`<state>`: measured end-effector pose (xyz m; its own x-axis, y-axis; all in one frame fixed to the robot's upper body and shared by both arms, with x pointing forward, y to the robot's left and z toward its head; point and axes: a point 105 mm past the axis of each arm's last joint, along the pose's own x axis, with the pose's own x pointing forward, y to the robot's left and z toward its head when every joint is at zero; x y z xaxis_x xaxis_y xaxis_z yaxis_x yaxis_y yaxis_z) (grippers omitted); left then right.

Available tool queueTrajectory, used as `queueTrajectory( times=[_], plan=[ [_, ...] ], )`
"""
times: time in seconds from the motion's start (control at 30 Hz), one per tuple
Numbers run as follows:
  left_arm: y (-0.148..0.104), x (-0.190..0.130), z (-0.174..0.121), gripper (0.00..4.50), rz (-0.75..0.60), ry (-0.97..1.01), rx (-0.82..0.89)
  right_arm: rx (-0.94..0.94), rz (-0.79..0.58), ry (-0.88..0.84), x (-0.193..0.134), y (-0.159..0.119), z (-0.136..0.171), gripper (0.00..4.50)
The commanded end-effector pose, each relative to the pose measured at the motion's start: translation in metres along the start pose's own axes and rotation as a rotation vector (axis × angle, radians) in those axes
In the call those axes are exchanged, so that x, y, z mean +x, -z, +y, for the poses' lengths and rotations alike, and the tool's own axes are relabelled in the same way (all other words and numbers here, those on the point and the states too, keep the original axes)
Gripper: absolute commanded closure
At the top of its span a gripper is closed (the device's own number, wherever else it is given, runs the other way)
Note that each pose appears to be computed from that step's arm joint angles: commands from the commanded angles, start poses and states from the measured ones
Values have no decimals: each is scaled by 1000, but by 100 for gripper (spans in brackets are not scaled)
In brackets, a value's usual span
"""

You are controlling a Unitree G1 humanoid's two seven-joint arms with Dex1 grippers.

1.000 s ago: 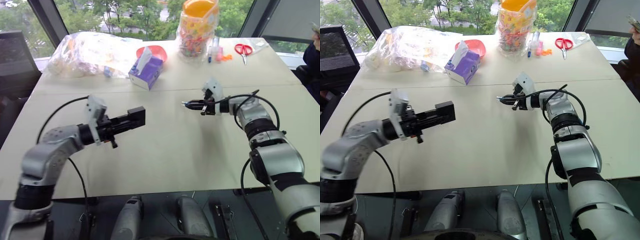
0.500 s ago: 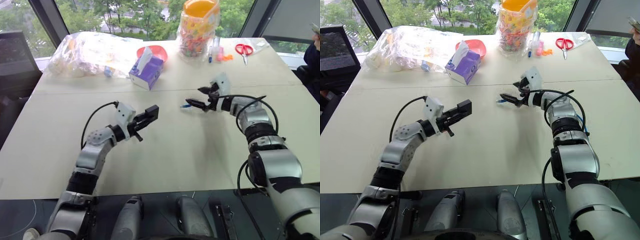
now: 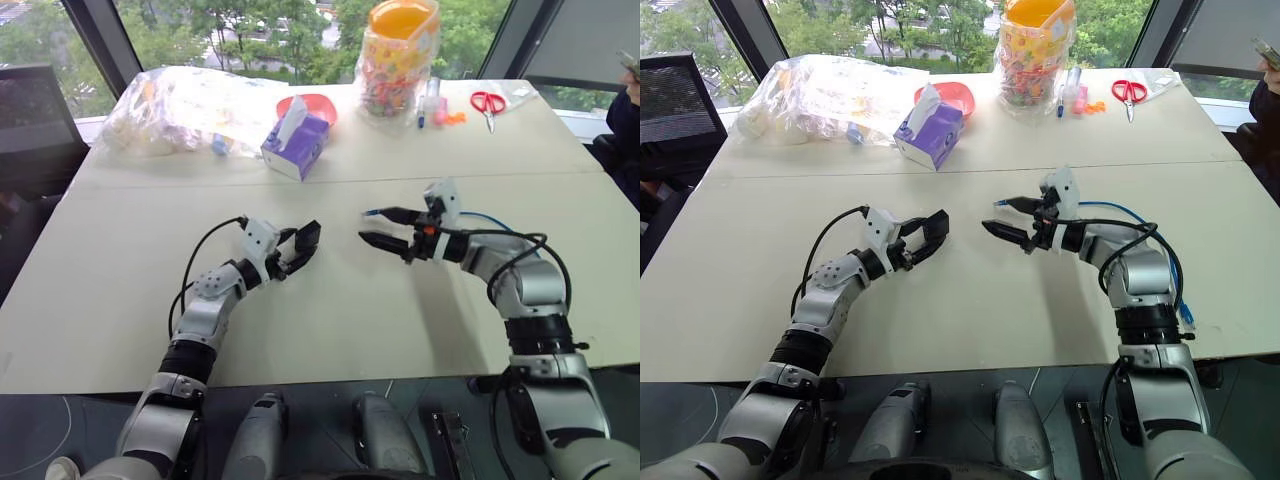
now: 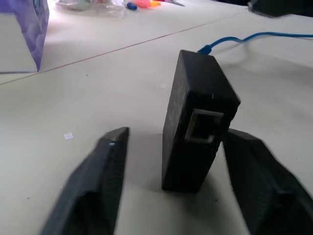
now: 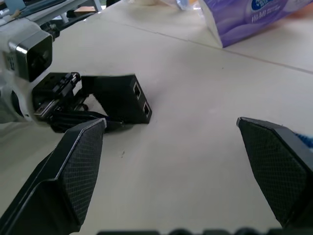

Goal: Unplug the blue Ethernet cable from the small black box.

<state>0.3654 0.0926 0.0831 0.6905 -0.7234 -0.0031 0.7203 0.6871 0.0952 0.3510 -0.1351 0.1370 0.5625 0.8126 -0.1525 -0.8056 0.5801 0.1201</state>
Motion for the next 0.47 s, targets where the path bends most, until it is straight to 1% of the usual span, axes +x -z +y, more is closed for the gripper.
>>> queueTrajectory(
  times=[0.03, 0.1, 0.3, 0.4, 0.47],
  plan=[
    [15, -16, 6, 6, 63, -21, 21, -49, 0, 0, -7, -6, 6, 0],
    [15, -23, 10, 6, 74, -36, 30, -50, 19, 8, -10, 0, 5, 0],
    [-3, -57, 25, 6, 68, -97, 26, -51, 61, 32, -18, 14, 3, 0],
    [-6, -82, 29, 6, 107, -137, 39, -101, 100, 76, -19, 28, 0, 0],
    [-6, -95, 30, 6, 122, -160, 34, -129, 99, 103, -17, 32, 0, 0]
  ],
)
